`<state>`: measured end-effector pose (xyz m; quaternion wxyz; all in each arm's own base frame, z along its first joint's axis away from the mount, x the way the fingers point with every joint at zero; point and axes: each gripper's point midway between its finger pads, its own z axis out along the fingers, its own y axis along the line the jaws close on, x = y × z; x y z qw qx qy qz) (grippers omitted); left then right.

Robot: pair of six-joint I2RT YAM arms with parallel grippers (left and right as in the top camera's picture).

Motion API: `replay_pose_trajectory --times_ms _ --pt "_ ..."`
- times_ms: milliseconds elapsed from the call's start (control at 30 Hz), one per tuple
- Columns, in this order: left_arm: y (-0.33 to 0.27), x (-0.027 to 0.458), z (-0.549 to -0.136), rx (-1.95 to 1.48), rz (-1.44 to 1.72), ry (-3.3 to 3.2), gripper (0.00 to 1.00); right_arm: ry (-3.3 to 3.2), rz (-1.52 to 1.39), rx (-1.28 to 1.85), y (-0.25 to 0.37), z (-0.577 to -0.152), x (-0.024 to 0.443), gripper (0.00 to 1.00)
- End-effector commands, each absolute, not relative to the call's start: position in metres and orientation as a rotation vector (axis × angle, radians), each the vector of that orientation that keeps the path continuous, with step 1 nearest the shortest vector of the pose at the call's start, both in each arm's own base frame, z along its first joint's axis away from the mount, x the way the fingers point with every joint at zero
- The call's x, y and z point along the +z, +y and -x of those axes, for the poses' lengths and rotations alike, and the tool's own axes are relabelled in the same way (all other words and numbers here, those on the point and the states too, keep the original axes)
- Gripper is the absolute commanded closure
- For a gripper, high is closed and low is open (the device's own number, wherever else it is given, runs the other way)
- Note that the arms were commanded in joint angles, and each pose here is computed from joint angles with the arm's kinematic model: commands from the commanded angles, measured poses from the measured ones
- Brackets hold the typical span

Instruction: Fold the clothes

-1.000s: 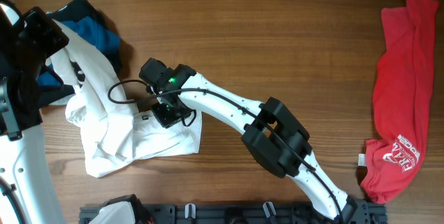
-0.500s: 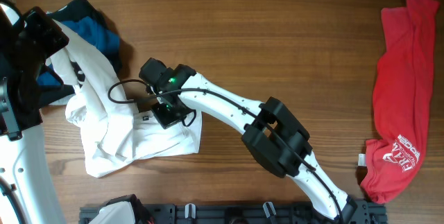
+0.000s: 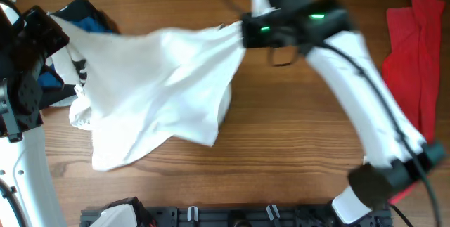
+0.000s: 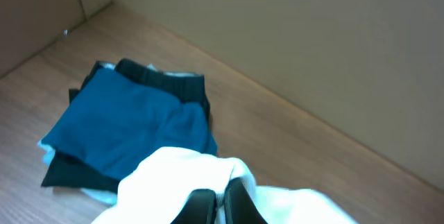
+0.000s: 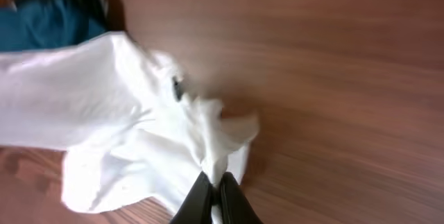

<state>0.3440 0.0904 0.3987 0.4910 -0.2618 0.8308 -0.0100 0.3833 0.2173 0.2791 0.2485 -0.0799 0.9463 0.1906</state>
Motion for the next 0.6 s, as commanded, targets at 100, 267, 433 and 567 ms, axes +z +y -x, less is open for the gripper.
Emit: replay_pose_trajectory --times_ms 100,267,433,567 --pt "0.093 0.441 -0.339 -0.004 0.591 1.867 0.96 2.471 0.082 0.43 0.139 -0.373 0.331 0.96" --pt "0.114 0.448 -0.326 0.035 0.652 1.819 0.96 2.329 -0.08 0.334 0.06 -0.36 0.376 0.96" --pt "0.11 0.45 -0.326 -0.064 0.649 1.817 0.96 2.287 -0.192 0.27 0.016 -0.342 0.39 0.96" --pt "0.094 0.45 -0.331 -0.176 0.609 1.833 0.96 2.329 -0.183 0.253 0.013 -0.338 0.381 0.96"
